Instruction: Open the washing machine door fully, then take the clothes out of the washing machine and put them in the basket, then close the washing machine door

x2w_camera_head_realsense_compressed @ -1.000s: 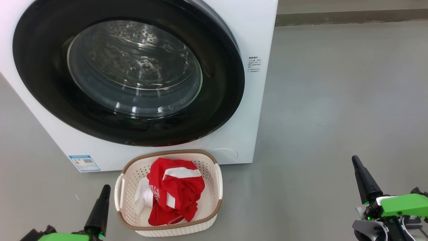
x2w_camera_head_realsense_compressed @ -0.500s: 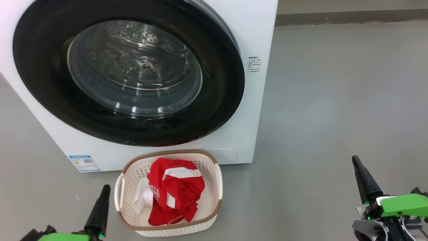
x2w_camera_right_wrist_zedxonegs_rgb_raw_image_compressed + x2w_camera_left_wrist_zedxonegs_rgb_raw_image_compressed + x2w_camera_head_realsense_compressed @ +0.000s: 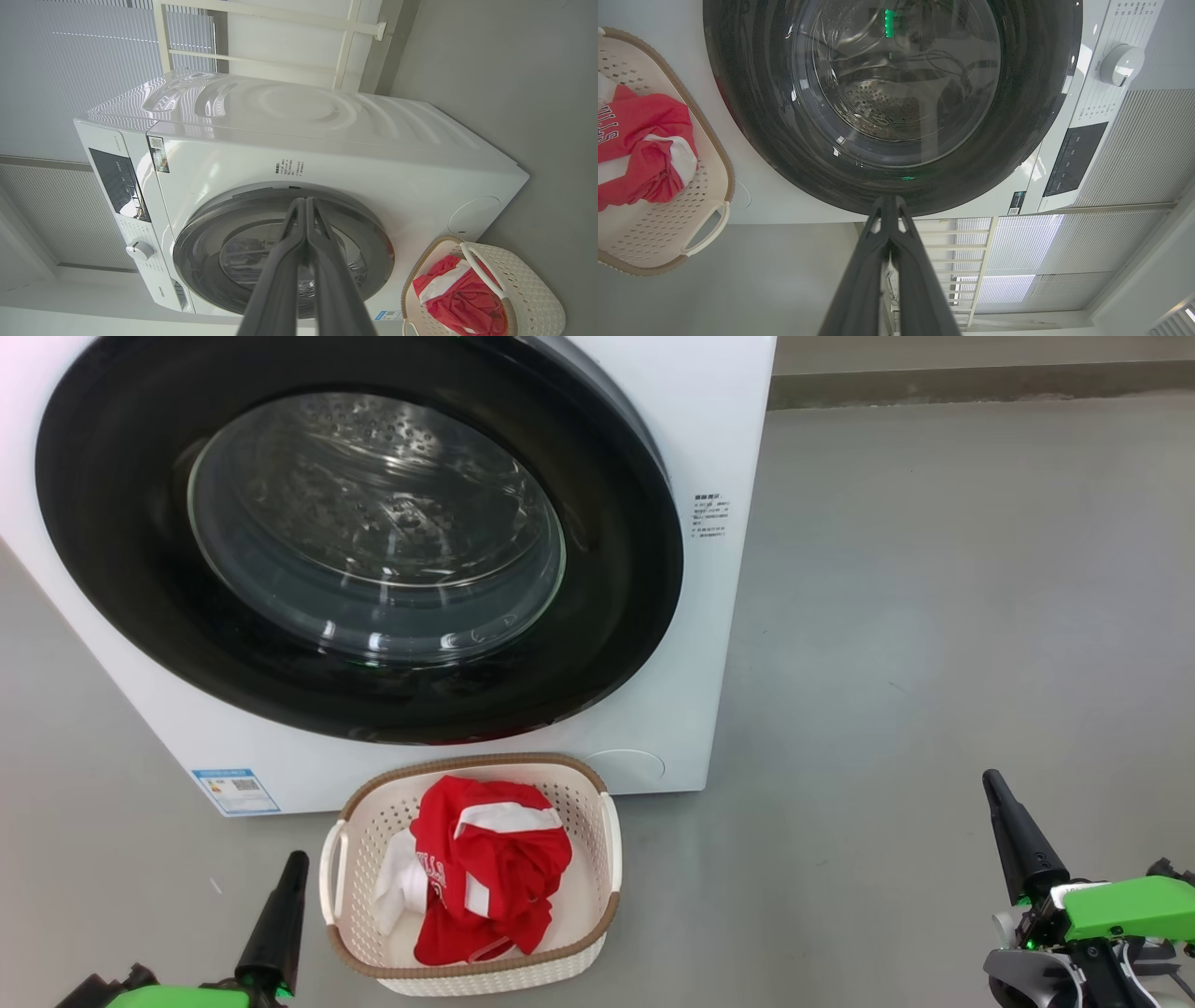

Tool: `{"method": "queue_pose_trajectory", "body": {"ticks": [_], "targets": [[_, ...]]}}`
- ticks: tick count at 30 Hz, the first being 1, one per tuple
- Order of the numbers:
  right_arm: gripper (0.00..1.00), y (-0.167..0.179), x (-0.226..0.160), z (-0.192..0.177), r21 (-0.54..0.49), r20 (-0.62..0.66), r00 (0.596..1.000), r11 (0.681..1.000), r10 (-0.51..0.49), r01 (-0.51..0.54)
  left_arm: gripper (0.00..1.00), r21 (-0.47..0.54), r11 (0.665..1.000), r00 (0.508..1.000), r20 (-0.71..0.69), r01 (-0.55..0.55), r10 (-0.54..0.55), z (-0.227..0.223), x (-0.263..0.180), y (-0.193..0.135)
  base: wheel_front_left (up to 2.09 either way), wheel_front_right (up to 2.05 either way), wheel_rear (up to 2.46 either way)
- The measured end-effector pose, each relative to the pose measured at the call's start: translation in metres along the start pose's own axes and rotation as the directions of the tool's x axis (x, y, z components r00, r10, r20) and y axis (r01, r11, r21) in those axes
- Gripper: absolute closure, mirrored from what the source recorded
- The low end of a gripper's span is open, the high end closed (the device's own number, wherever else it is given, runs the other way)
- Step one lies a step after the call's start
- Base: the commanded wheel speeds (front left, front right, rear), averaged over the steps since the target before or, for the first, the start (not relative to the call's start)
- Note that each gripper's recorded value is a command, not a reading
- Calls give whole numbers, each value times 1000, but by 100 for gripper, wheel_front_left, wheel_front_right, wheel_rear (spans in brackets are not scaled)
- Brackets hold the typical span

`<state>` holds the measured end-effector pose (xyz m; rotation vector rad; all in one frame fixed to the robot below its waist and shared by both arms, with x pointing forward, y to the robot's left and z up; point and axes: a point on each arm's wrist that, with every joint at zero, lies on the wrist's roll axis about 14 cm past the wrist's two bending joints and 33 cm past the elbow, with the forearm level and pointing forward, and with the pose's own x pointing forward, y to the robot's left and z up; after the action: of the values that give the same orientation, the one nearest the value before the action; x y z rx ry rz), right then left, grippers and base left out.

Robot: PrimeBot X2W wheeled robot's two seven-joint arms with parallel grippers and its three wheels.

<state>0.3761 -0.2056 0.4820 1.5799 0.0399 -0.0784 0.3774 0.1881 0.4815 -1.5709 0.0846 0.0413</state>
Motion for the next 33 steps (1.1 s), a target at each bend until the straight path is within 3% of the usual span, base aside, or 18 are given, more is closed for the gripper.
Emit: {"method": "queue_pose_trajectory", "body": {"ticks": [33], "targets": [[100,0,0,0,4,2,1000,1000,0,0,100,0,1000,1000,0,0,0,0,0,0,0,0,0]]}}
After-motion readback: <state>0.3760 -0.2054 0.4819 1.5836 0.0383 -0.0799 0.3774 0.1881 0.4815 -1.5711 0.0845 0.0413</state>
